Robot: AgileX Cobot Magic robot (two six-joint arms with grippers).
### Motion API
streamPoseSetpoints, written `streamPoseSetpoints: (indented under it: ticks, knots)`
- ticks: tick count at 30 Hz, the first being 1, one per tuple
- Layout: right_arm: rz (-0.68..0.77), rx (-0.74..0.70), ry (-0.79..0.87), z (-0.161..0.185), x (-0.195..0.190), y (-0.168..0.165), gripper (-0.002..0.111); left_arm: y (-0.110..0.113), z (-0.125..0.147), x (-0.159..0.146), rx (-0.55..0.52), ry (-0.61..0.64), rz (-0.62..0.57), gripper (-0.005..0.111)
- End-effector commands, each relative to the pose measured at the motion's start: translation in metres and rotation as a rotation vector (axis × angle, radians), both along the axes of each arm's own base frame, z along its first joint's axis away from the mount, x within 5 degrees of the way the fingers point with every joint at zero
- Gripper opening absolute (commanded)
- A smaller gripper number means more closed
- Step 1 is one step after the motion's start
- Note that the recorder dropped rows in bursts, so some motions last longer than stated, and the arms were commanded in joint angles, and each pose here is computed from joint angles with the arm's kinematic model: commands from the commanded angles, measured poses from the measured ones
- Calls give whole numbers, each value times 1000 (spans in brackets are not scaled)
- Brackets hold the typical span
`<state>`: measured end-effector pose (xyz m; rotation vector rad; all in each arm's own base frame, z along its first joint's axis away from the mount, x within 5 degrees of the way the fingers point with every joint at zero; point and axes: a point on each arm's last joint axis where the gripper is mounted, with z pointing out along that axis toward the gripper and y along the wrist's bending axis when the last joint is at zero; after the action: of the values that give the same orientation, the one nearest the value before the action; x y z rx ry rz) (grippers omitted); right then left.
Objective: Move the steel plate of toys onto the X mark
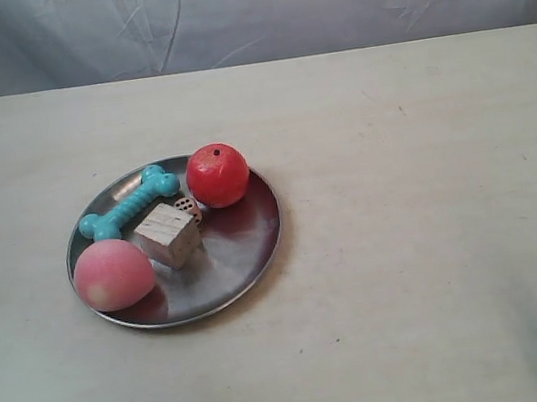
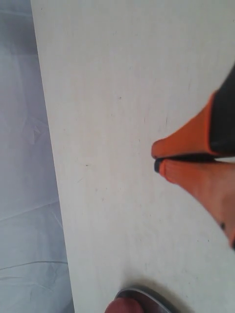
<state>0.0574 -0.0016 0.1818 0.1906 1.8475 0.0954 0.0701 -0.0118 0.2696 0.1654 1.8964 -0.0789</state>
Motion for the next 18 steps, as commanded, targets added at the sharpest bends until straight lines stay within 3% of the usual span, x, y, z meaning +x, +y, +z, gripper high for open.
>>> streamPoseSetpoints:
  ticks: [1, 5, 10, 18]
  knots:
    - [0, 0, -16, 1, 0, 0, 0, 2, -20, -17, -32, -58, 30, 0]
    - [0, 0, -16, 1, 0, 0, 0, 5, -36, -23, -108, -85, 72, 0]
    - [0, 0, -16, 1, 0, 0, 0, 5, -43, -25, -112, -132, 75, 0]
    - [0, 0, -16, 1, 0, 0, 0, 4, -76, -20, -159, -52, 80, 0]
